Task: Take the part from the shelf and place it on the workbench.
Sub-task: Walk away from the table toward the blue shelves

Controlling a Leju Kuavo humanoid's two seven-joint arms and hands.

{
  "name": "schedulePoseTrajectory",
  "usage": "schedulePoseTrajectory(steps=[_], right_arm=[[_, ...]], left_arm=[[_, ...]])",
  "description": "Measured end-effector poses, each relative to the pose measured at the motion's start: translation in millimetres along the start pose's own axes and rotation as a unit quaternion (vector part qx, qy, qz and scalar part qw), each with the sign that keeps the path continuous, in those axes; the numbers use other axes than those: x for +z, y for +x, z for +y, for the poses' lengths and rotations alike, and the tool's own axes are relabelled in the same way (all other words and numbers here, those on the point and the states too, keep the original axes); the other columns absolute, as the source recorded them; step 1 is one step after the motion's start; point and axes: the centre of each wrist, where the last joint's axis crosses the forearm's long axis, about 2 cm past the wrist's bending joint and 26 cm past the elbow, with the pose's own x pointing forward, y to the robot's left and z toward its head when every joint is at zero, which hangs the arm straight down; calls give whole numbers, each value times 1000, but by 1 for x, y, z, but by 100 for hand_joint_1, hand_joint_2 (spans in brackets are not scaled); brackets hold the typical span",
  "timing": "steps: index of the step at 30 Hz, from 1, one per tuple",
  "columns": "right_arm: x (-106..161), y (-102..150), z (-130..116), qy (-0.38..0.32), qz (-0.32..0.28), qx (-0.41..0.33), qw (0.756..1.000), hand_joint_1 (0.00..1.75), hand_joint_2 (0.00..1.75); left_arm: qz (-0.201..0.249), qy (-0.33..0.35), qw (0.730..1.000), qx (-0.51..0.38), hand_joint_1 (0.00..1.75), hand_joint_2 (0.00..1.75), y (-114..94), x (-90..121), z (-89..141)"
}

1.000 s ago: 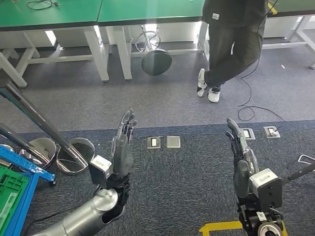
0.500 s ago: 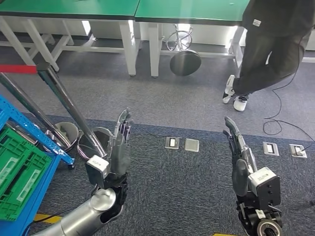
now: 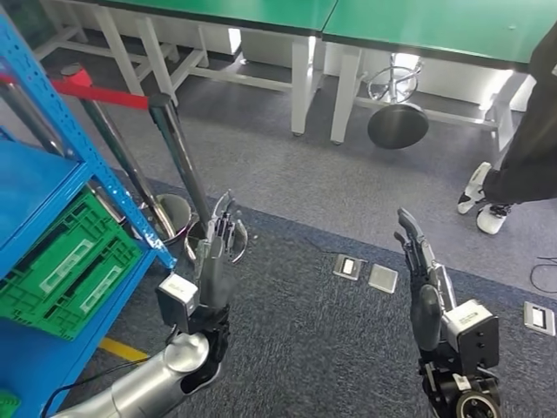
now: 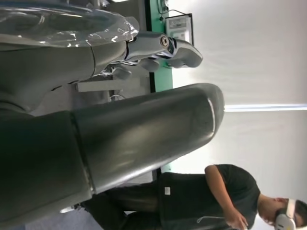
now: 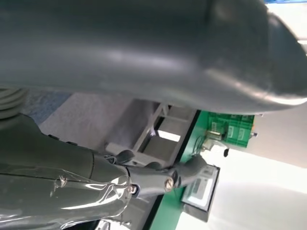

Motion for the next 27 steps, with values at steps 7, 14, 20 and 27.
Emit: schedulePoseTrajectory(steps=[7, 14, 20, 27], right_arm=[[-3, 0, 0, 6, -1, -1, 1000, 0, 0], [-4, -1, 0, 4, 0, 3, 1000, 0, 0], [-4, -1, 0, 2, 0, 3, 1000, 0, 0], [-3, -2, 0, 1, 3, 2, 1000, 0, 0]], left_arm=[[5, -4, 1000, -3, 0, 0, 0, 2, 2], [4, -7, 1000, -1, 0, 0, 1, 0, 2], [3, -6, 1000, 1, 0, 0, 1, 0, 2], [4, -5, 1000, 3, 0, 0, 1, 1, 1]])
